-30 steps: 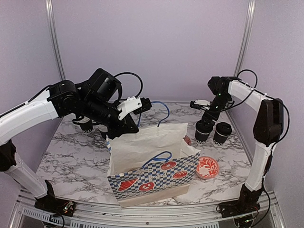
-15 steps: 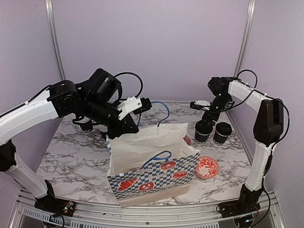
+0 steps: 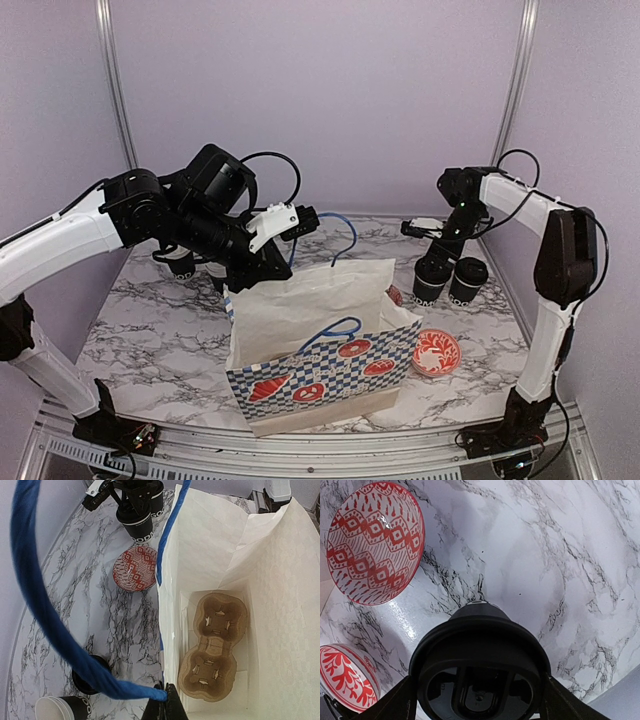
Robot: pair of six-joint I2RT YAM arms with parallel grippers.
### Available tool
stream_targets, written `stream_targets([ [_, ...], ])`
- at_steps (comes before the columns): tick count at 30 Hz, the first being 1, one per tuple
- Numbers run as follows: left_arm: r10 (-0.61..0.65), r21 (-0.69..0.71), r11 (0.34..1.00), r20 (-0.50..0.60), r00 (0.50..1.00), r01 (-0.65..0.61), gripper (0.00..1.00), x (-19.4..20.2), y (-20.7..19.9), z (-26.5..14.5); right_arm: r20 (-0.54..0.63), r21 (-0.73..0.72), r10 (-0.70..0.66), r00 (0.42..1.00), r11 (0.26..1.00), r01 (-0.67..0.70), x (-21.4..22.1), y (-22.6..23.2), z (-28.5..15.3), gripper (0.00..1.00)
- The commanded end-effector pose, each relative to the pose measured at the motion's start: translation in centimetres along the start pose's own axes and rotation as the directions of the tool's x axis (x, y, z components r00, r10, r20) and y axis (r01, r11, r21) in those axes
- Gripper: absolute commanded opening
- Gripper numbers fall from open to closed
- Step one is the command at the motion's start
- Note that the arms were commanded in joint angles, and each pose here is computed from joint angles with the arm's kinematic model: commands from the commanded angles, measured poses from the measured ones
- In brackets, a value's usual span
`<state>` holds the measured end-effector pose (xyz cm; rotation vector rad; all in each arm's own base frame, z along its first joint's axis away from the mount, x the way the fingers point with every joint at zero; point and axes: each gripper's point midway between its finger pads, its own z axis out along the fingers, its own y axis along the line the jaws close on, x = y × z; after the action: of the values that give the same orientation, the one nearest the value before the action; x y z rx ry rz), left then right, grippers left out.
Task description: Pack the takeout coffee
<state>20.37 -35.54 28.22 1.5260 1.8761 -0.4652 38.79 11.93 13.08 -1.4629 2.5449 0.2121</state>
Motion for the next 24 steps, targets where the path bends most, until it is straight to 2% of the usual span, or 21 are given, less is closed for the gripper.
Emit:
stream_targets([
  [1, -0.011, 0.001, 1.0, -0.041, 0.999, 0.011, 0.01, 0.9, 0.1, -0.1, 0.021, 0.047, -0.003, 1.0, 0.999, 0.002, -0.3, -0.6, -1.6, 0.81],
  [7, -0.013, -0.002, 1.0, -0.041, 0.999, 0.013, 0.01, 1.0, 0.1, -0.3, -0.023, 0.038, 0.013, 1.0, 0.999, -0.013, 0.9, -0.4, 0.1, 0.76],
  [10, -0.012, -0.008, 1.0, -0.04, 0.999, 0.012, 0.01, 0.9, 0.2, -0.5, -0.039, 0.032, 0.026, 0.999, 0.999, -0.025, 1.4, -0.3, 0.5, 0.66],
  [13, -0.007, -0.02, 1.0, -0.031, 0.999, 0.006, 0.01, 0.7, 0.4, -0.8, -0.006, 0.047, 0.024, 1.0, 0.999, -0.024, 0.5, 0.1, -0.8, 0.58],
  [19, 0.015, -0.075, 0.997, -0.03, 0.999, -0.018, 0.0, 0.2, 1.5, -1.3, 0.191, 0.134, -0.115, 0.975, 0.987, 0.09, -4.9, 4.2, -8.0, 0.54],
  [21, 0.018, -0.101, 0.995, -0.036, 0.999, -0.022, 0.0, 0.1, 2.1, -1.3, 0.286, 0.154, -0.168, 0.943, 0.98, 0.128, -6.9, 6.4, -10.9, 0.52],
  [24, 0.022, -0.12, 0.992, -0.041, 0.999, -0.026, 0.0, 0.0, 2.7, -1.1, 0.449, 0.154, -0.225, 0.865, 0.973, 0.173, -9.2, 9.3, -15.6, 0.48],
])
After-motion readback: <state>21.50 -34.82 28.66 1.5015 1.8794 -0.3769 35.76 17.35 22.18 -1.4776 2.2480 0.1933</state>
